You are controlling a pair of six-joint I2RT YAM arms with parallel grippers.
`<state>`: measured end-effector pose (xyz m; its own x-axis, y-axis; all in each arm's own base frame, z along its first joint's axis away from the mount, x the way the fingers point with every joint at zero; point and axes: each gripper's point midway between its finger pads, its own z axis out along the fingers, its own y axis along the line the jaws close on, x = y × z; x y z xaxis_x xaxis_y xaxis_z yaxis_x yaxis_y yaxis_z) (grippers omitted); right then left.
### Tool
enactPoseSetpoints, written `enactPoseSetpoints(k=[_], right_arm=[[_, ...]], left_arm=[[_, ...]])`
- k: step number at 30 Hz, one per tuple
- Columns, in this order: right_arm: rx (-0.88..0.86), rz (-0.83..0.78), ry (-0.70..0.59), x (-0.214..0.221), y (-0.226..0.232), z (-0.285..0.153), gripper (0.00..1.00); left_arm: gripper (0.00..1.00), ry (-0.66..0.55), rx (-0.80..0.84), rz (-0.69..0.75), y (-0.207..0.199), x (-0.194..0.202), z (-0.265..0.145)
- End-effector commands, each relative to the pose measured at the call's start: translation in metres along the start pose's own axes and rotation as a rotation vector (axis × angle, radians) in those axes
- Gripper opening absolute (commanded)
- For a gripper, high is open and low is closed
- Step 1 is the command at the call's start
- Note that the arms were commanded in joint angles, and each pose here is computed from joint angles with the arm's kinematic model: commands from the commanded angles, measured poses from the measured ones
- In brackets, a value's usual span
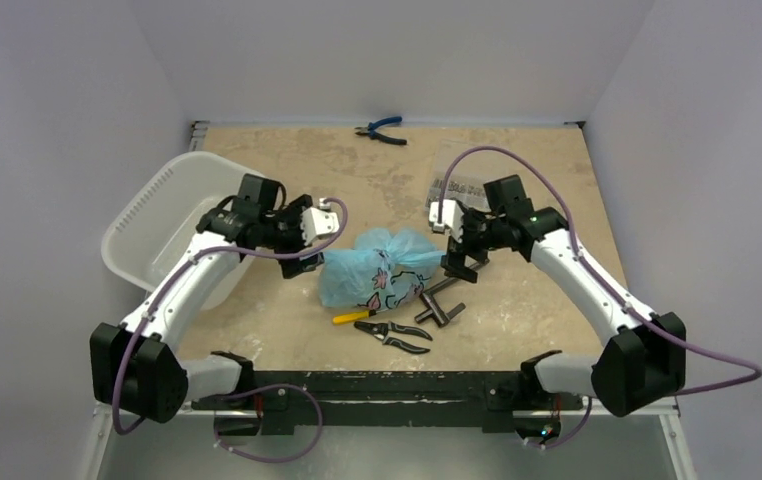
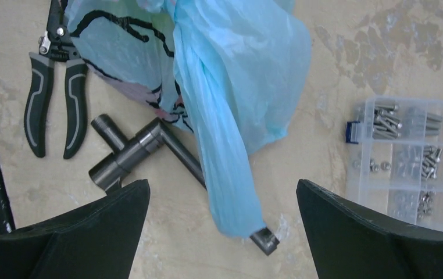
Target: Place the fake fruits into the plastic bag and tie a complex knot
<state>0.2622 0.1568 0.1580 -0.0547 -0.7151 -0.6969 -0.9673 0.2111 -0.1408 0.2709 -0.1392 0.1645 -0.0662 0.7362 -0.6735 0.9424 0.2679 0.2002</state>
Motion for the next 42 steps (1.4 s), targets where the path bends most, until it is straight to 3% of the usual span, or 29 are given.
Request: enactPoseSetpoints(k=[1, 4, 7, 11, 15, 17, 23, 26, 32, 34, 37, 39, 42], right_arm=[[0.119, -0.013, -0.016, -0.021, -0.016, 0.028, 0.95], [0.149, -0.014, 0.014, -0.021, -0.013, 0.048, 0.85], [0.201, -0.004, 0.04, -0.012, -0.015, 0.062, 0.78], [0.306, 0.036, 0.074, 0.005, -0.027, 0.072, 0.56], [0.369, 0.145, 0.07, 0.006, -0.034, 0.07, 0.0], [0.425, 0.233, 0.073, 0.008, -0.038, 0.063, 0.0], [0.592, 0.546, 0.123, 0.045, -0.058, 0.02, 0.0], [0.667, 0.637, 0.2, 0.082, -0.067, 0.001, 0.0], [0.655, 0.631, 0.304, 0.123, -0.056, 0.012, 0.0], [0.644, 0.604, 0.311, 0.121, -0.06, 0.014, 0.0], [0.71, 0.539, 0.251, 0.092, -0.087, -0.016, 0.0], [0.714, 0.474, 0.266, 0.094, -0.088, -0.026, 0.0], [0.661, 0.432, 0.342, 0.129, -0.071, -0.012, 0.0]], left_arm=[[0.9, 0.057, -0.057, 0.13, 0.008, 0.006, 0.024], [0.74, 0.111, -0.083, 0.131, 0.008, 0.013, 0.041], [0.6, 0.124, -0.129, 0.03, 0.014, 0.016, 0.047], [0.43, 0.173, -0.196, -0.074, 0.022, 0.031, 0.053], [0.16, 0.171, -0.217, -0.172, 0.019, 0.033, 0.054], [0.0, 0.163, -0.249, -0.28, 0.019, 0.031, 0.05], [0.0, 0.037, -0.325, -0.754, 0.029, 0.027, 0.021], [0.0, 0.025, -0.322, -0.836, 0.025, 0.033, 0.022], [0.0, 0.169, -0.257, -0.94, 0.005, 0.071, 0.053], [0.0, 0.142, -0.224, -0.912, 0.008, 0.058, 0.053], [0.0, 0.02, -0.252, -0.725, 0.023, 0.019, 0.028], [0.0, 0.062, -0.303, -0.618, 0.033, 0.024, 0.019], [0.0, 0.188, -0.316, -0.536, 0.038, 0.067, 0.026]])
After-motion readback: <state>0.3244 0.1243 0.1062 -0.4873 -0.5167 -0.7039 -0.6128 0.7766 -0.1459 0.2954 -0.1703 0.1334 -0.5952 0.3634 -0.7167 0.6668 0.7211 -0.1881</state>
